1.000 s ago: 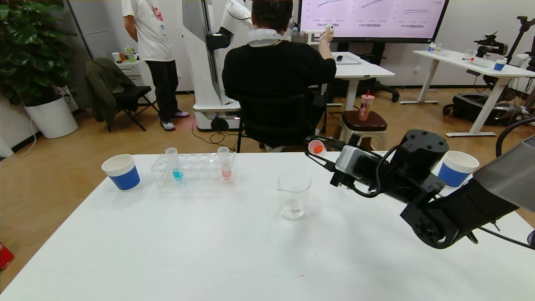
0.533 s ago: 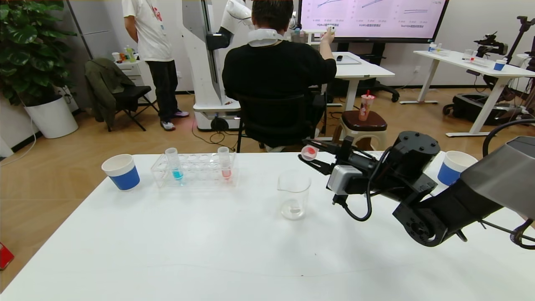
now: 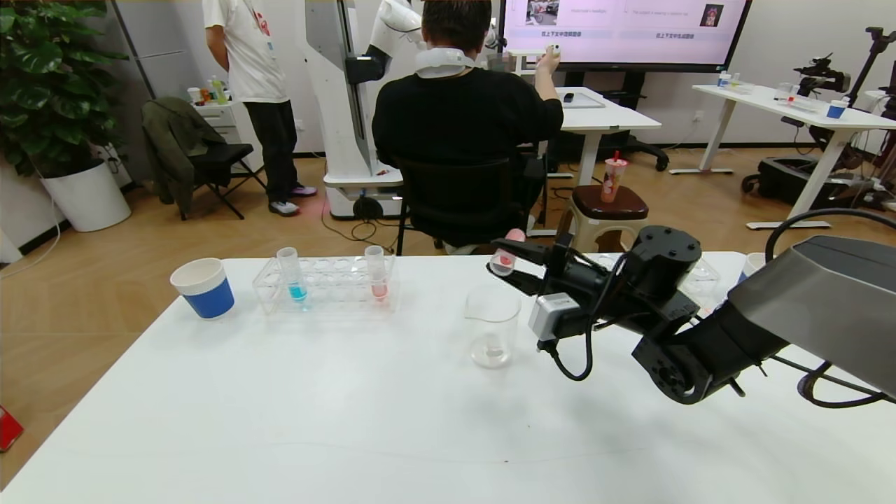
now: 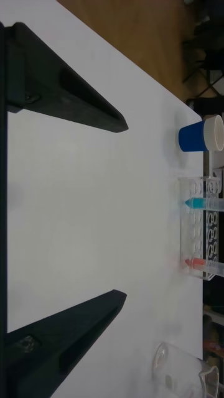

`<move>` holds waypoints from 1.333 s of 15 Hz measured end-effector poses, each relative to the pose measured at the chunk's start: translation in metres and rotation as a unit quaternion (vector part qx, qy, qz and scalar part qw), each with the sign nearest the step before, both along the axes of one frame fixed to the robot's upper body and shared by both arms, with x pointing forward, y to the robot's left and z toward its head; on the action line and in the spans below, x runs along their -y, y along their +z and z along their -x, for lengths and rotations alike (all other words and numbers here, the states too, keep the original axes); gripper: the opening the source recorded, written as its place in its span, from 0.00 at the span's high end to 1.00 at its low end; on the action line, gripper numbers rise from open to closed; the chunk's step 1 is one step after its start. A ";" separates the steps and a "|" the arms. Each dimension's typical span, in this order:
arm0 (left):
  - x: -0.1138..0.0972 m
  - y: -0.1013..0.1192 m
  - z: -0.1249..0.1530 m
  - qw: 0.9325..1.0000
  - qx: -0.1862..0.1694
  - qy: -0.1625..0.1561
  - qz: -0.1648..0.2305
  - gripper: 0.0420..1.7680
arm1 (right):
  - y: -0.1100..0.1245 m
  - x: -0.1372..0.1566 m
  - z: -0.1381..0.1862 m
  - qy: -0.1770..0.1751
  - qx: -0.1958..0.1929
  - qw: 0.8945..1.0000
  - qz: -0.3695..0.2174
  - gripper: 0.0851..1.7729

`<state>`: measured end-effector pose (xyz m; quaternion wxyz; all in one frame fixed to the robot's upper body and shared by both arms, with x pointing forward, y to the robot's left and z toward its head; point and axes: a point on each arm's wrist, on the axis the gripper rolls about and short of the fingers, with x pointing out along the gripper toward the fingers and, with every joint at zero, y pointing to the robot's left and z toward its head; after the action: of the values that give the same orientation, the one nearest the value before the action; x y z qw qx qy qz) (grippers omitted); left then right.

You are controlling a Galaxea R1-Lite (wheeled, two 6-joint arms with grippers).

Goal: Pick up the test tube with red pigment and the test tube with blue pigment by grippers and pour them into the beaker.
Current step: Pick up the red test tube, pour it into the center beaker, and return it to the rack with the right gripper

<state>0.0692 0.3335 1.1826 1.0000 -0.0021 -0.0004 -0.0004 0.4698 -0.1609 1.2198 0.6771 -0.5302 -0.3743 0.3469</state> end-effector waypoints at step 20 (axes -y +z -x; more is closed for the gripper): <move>0.000 0.000 0.000 1.000 0.000 0.000 0.000 0.00 | -0.013 0.014 -0.020 -0.043 0.161 0.981 0.095 0.75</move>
<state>0.0692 0.3335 1.1826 1.0000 -0.0019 -0.0004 -0.0004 0.4898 -0.1752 1.2066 0.5685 -0.6570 -0.4206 0.2613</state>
